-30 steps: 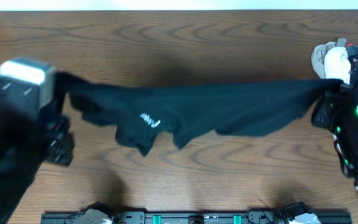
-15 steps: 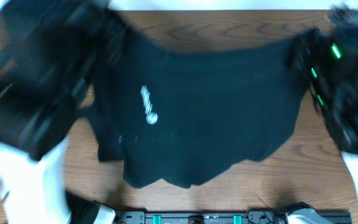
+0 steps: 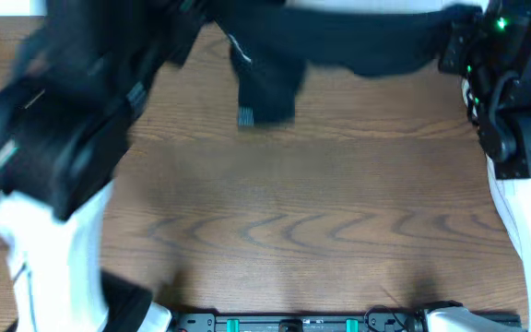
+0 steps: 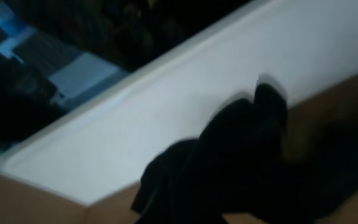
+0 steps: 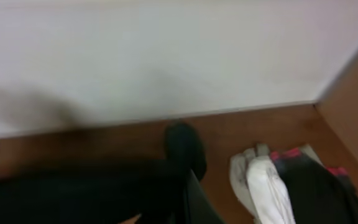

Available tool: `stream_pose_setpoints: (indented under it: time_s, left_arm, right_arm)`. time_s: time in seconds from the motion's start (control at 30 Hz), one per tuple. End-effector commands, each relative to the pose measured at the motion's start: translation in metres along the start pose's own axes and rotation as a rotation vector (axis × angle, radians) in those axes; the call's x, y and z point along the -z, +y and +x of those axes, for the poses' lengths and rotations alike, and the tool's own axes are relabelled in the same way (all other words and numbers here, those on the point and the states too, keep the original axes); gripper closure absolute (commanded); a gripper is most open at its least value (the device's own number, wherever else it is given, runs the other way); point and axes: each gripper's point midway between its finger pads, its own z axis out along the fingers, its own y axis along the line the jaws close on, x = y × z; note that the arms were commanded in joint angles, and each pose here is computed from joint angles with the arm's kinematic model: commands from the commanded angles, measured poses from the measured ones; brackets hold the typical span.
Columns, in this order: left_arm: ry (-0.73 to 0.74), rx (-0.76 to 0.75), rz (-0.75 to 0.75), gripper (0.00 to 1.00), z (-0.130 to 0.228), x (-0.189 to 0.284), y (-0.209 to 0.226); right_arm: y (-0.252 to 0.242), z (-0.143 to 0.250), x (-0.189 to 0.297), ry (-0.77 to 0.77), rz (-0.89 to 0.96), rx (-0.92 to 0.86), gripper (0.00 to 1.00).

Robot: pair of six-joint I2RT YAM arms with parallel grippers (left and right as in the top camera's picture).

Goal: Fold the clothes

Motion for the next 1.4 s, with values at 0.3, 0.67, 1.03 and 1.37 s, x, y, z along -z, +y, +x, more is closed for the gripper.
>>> stream_pose_setpoints:
  time_s: [0.3, 0.67, 1.03, 1.37]
  left_arm:
    - [0.442, -0.095, 0.268, 0.92, 0.103, -0.009, -0.063]
    - [0.359, -0.050, 0.236, 0.84, 0.094, 0.031, -0.046]
    - [0.523, 0.274, 0.293, 0.60, 0.114, 0.008, -0.081]
    - [0.966, 0.458, 0.189, 0.55, 0.224, -0.071, -0.142]
  right_arm:
    - [0.031, 0.104, 0.019, 0.439, -0.256, 0.206, 0.85]
    - [0.033, 0.136, 0.041, 0.577, -0.347, 0.310, 0.62]
    - [0.035, 0.150, 0.025, 0.680, -0.264, 0.095, 0.33]
    - [0.047, 0.180, 0.000, 0.827, -0.260, 0.024, 0.31]
